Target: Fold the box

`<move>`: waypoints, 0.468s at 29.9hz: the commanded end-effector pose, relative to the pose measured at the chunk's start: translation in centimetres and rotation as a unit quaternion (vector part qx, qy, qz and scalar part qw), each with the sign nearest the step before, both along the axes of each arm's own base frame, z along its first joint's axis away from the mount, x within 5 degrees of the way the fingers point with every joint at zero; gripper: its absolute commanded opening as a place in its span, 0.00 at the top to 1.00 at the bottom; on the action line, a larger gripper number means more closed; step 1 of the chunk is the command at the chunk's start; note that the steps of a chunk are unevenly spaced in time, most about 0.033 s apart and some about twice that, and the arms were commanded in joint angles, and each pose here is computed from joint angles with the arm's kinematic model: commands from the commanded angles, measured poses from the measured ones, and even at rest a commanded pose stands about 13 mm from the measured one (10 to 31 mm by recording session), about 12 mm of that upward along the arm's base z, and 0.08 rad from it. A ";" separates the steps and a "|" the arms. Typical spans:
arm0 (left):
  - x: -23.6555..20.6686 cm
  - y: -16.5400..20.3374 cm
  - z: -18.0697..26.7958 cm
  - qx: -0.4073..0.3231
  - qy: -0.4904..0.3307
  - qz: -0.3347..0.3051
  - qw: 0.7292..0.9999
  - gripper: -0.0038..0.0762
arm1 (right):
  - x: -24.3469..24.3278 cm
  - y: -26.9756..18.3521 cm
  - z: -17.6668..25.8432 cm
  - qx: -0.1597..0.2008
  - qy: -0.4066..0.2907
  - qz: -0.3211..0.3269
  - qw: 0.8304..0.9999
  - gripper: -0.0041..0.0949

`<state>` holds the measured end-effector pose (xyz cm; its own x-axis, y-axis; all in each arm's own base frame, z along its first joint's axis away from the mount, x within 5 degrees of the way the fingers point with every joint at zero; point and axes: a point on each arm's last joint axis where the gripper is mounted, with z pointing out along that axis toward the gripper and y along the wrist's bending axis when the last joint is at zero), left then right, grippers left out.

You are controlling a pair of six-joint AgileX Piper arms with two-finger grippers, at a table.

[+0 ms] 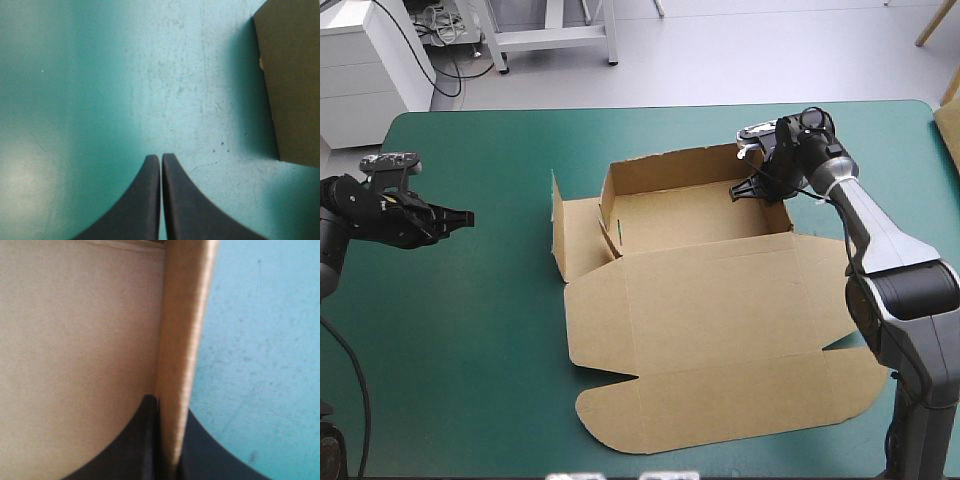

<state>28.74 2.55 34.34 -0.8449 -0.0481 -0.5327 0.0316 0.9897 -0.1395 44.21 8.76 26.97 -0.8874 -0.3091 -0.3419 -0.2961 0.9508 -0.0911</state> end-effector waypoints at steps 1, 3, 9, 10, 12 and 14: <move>-0.4 -0.1 1.8 -0.002 -0.044 0.007 0.999 0.96 | -1.1 -0.1 3.9 0.019 -0.029 0.005 0.999 0.98; -0.4 -0.1 1.8 -0.002 -0.044 0.007 0.999 0.96 | -1.5 -0.2 5.1 0.057 -0.037 0.001 0.998 0.98; -0.2 -0.1 1.2 -0.008 -0.021 0.003 1.000 0.84 | -3.5 -2.3 9.8 0.130 -0.081 -0.024 0.988 0.98; -0.1 -0.1 1.0 -0.009 -0.016 0.002 1.000 0.79 | -3.9 -2.9 10.6 0.137 -0.090 -0.030 0.986 0.98; 0.0 -0.2 0.6 -0.018 -0.003 0.000 1.000 0.62 | -5.0 -3.9 12.5 0.151 -0.114 -0.034 0.981 0.98; 0.2 -0.4 0.5 -0.035 0.000 0.000 0.999 0.45 | -6.3 -4.6 14.5 0.164 -0.138 -0.037 0.976 0.98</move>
